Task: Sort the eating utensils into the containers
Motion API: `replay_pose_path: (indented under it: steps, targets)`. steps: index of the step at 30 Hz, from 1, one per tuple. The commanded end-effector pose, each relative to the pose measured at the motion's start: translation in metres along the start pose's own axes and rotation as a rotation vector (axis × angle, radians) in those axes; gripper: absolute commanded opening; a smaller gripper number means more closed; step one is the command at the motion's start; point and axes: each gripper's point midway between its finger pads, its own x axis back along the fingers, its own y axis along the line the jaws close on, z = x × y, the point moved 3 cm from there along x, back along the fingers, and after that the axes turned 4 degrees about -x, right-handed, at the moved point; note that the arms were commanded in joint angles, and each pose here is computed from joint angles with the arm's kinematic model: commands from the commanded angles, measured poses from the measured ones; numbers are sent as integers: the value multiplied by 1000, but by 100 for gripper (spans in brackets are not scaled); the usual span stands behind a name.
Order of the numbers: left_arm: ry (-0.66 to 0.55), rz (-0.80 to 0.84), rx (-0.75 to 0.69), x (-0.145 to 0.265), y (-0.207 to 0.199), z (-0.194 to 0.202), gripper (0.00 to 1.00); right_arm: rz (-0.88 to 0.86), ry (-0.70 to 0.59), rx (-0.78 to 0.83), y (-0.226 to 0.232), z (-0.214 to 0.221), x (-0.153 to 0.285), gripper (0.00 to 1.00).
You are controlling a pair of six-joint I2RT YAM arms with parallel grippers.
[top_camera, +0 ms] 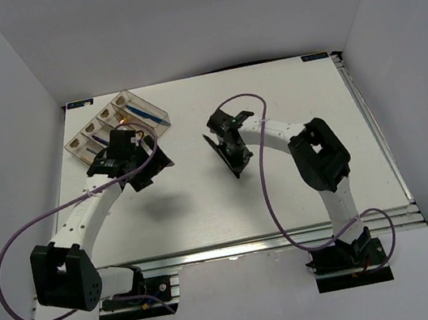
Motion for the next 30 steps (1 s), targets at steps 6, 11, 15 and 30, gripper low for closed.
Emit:
replay_pose_path:
  steps: [6,11,15,30]
  targets:
    - [-65,84,23,2,-20,-14,98,-23,99,-9,-1,56,-23,0]
    - [-70,48,4,9,-16,-16,98,-15,74,-29,0,50,-18,55]
    - [-87,41,2,16,-14,-18,98,-32,1,-54,8,27,2,51]
    - [-114,-17,-4,36,0,-13,98,101,-153,-504,35,-23,29,89]
